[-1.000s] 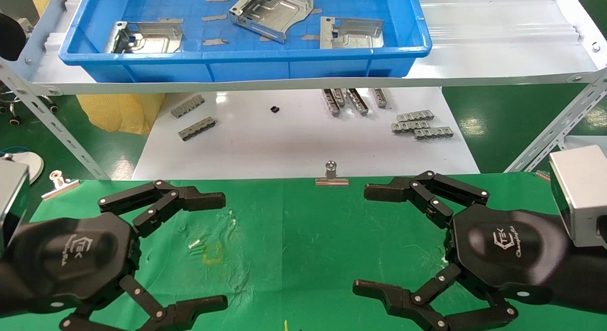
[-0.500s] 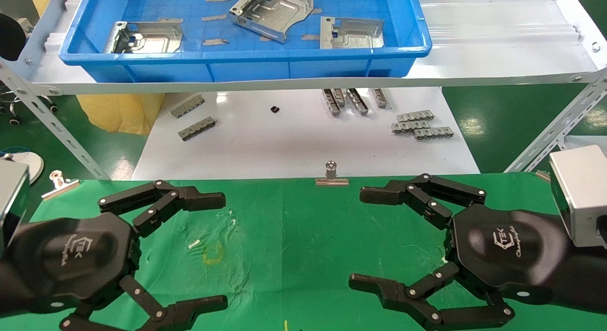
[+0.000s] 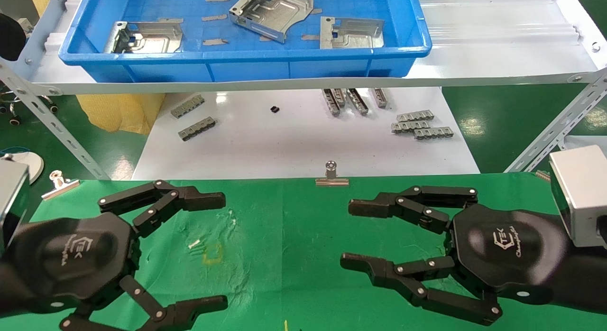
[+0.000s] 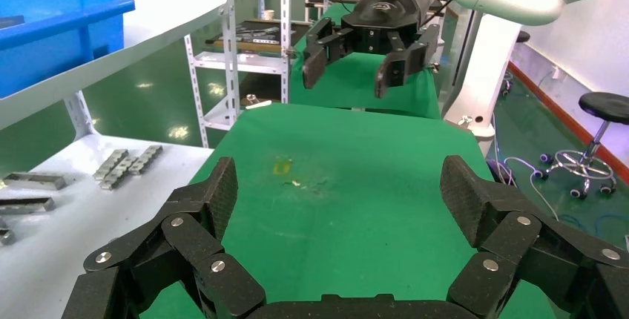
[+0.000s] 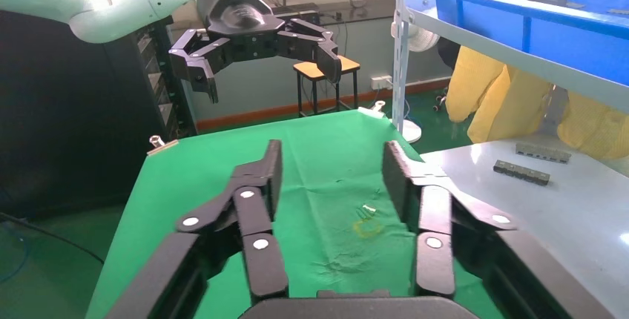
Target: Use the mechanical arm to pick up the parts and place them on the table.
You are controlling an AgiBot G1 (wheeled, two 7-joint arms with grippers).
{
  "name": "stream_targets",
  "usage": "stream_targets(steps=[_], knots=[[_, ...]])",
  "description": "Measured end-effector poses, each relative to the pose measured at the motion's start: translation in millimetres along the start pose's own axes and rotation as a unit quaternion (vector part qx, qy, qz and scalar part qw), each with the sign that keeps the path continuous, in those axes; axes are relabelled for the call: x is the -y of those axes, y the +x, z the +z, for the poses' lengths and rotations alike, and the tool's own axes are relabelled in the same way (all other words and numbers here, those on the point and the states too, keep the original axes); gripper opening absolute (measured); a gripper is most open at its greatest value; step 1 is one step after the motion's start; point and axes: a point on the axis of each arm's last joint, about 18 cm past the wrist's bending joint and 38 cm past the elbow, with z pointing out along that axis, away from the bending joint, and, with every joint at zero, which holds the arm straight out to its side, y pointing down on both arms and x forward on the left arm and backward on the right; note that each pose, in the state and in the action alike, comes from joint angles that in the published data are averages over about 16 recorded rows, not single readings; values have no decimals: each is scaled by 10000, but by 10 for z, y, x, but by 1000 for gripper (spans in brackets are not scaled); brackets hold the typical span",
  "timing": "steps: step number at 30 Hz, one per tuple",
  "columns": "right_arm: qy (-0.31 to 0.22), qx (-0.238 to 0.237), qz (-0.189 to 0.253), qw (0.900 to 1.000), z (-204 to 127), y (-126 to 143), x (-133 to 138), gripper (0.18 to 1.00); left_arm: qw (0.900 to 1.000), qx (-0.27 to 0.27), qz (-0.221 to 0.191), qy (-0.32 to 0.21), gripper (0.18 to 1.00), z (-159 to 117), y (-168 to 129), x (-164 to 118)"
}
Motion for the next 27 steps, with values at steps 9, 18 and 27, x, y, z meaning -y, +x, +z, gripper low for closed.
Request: stream_targets(steps=[9,18,27], knots=[[0,0,0,10000,0,0,0,435,10000,0,0,0,1001,0,0,0],[0,0,0,10000,0,0,0,289,10000,5,27,-1,1001,-1,-5,13],[0,0,0,10000,0,0,0,208,9989,303,354,-88,1001,5,-285,252]])
